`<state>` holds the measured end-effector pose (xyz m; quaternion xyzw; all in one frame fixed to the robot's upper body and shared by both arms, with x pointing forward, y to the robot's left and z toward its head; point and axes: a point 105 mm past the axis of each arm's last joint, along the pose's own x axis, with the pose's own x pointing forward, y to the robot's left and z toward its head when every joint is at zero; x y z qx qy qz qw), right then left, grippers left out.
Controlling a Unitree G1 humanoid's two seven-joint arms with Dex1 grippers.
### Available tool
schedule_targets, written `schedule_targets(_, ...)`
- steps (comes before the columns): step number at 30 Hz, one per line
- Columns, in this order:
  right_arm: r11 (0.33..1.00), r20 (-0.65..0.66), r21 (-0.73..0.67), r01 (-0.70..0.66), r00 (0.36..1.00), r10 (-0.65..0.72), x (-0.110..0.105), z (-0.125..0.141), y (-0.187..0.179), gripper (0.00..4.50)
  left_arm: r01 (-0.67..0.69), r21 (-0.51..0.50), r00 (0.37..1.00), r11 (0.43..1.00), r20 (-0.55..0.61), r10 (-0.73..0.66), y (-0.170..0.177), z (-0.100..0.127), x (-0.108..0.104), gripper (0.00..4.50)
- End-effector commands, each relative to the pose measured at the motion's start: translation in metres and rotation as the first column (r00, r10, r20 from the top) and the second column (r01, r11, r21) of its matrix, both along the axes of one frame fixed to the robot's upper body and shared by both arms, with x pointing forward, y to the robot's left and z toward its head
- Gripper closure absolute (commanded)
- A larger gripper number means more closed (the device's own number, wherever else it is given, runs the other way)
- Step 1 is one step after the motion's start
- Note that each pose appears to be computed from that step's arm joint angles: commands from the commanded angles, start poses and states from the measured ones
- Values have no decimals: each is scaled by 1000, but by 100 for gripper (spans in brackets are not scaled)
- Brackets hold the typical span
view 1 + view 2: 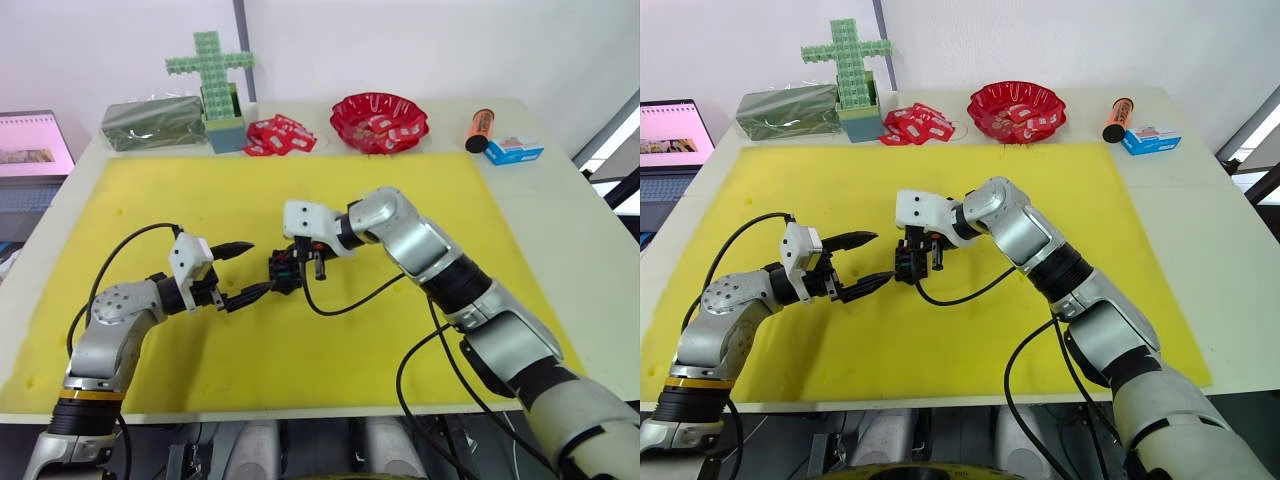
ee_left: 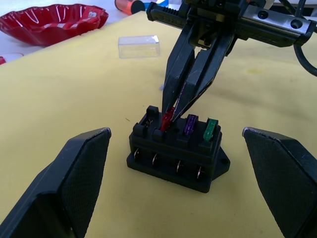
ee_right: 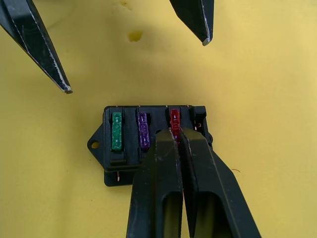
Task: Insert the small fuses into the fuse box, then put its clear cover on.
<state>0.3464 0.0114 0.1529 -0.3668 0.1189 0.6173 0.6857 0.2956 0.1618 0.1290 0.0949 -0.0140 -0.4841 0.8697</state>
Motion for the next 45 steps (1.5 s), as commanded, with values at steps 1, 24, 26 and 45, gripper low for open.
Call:
schedule_targets(1,1000,22,23,-1,1000,1,2,11,3,447,3,13,999,1000,54,-4,1,13,0,0)
schedule_targets(24,996,14,88,-14,1000,13,0,21,6,349,3,21,998,1000,60,-4,3,15,4,0)
schedule_targets(26,995,7,101,-25,1000,25,-2,25,6,349,3,22,998,1000,60,-4,4,15,4,0)
schedule_targets(45,986,-36,161,41,999,-35,3,26,8,447,6,26,998,1000,67,-8,5,17,5,0)
